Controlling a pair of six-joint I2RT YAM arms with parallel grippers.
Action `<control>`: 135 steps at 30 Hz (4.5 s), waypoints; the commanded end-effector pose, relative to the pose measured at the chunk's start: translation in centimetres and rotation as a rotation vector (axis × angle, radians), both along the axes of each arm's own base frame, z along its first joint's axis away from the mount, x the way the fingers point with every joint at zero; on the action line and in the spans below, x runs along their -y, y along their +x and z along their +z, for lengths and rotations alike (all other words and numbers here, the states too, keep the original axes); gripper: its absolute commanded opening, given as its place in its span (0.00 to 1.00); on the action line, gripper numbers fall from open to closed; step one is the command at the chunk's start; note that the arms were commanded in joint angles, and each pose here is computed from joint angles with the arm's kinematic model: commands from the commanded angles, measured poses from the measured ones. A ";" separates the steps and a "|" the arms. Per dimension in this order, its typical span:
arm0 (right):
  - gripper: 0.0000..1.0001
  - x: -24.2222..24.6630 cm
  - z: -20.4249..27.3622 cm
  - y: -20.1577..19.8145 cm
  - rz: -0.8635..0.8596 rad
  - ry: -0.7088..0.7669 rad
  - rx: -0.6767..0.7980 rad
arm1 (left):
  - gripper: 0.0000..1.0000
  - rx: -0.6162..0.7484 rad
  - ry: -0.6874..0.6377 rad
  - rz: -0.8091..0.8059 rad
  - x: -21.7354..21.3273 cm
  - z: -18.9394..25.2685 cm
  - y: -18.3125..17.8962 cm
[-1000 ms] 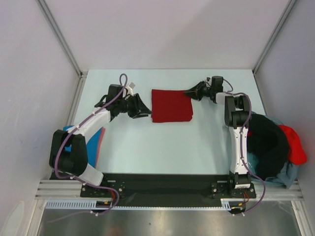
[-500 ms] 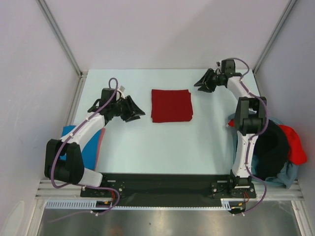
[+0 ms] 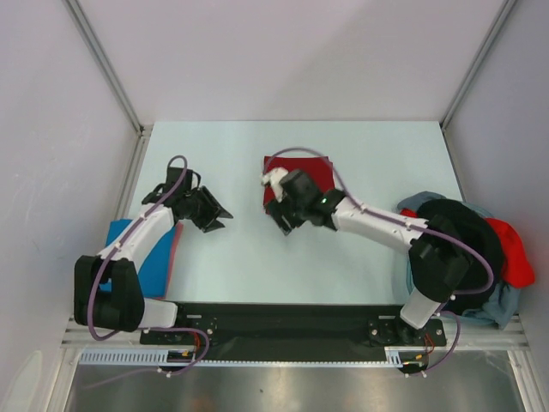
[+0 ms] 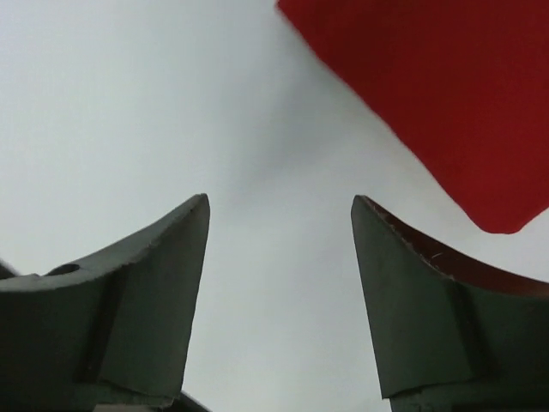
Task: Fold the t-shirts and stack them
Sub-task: Neatly place the folded tshirt to the corner
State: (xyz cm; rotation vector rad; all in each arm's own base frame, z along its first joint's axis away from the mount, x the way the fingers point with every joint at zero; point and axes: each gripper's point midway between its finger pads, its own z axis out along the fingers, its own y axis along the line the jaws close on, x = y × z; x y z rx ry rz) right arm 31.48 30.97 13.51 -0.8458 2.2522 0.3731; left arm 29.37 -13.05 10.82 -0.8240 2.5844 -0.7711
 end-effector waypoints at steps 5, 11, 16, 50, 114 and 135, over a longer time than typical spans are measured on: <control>0.77 -1.2 -0.6 0.4 0.260 -0.437 0.521 | 0.48 -0.051 0.081 0.209 -5.3 0.3 -1.9; 0.68 -3.0 -4.4 0.2 0.484 -0.606 0.610 | 0.50 -0.057 0.098 0.271 -7.4 0.5 -2.0; 0.62 -3.7 -7.7 2.0 0.616 -0.708 0.674 | 0.50 -0.094 0.092 0.274 -7.7 -0.6 -3.2; 0.00 -1.3 -3.0 6.6 0.528 -0.474 0.525 | 0.66 0.207 -0.397 -0.001 5.0 1.1 9.8; 0.00 0.6 0.7 4.5 0.472 -0.215 0.499 | 0.51 0.085 -0.547 0.140 14.3 -3.8 17.9; 0.65 4.2 3.3 -3.5 0.229 -0.026 0.372 | 0.00 0.493 0.019 -0.023 5.5 8.2 15.8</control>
